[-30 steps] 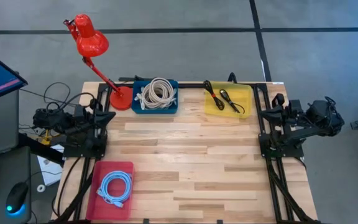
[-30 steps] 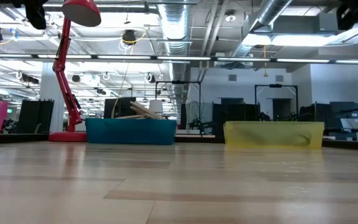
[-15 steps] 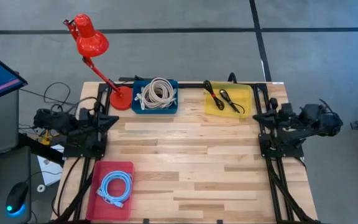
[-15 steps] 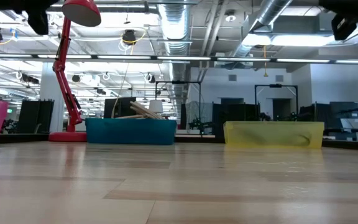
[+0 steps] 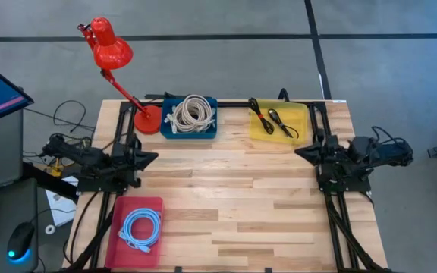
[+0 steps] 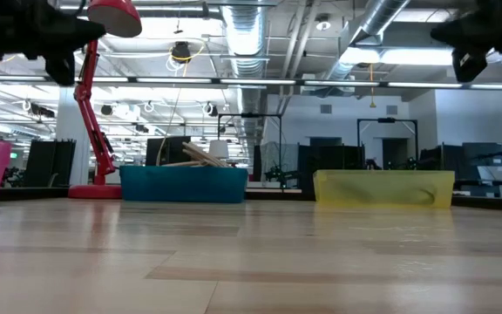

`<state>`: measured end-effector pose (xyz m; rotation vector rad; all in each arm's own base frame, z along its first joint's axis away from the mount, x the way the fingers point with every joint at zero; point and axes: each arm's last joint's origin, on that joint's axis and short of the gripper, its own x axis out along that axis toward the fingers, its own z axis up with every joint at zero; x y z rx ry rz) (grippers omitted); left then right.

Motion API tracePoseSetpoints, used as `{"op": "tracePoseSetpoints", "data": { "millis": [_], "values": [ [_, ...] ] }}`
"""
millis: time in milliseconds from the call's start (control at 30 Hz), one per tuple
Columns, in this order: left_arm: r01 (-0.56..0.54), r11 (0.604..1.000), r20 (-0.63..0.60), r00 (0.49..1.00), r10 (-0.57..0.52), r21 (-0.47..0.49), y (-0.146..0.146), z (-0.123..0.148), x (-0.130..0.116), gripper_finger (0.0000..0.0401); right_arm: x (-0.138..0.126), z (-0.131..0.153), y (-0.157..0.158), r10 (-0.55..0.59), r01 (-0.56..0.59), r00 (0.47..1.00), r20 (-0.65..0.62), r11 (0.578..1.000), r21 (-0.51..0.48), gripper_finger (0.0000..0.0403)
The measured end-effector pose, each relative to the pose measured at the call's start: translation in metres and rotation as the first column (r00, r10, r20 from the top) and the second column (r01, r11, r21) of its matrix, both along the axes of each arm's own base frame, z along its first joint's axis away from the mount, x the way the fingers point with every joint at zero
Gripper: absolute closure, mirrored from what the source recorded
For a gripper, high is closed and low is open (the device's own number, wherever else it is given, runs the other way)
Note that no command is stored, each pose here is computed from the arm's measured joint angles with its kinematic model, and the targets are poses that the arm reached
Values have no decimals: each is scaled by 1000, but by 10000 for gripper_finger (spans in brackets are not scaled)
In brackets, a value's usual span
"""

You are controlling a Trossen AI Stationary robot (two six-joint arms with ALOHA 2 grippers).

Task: Pick & Place USB Port
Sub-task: Return to Home Position

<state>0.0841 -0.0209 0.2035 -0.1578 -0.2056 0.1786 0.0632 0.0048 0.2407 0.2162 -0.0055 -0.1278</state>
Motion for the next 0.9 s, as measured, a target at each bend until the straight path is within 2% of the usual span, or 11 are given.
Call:
{"op": "tracePoseSetpoints", "data": {
  "millis": [200, 800, 900],
  "values": [
    [10, 999, -24, 1000, -11, -41, -2, -21, 5, 398, 4, -11, 1, 0, 0, 999, -40, 1000, -10, 403],
    [8, 1000, -27, 1000, -8, -26, -3, -21, 6, 398, 5, -14, 1, 3, -9, 998, -66, 996, -85, 403],
    [8, 1000, -27, 1000, -8, -26, -3, -21, 6, 398, 10, -25, 3, 3, -11, 996, -87, 996, -89, 403]
  ]
}}
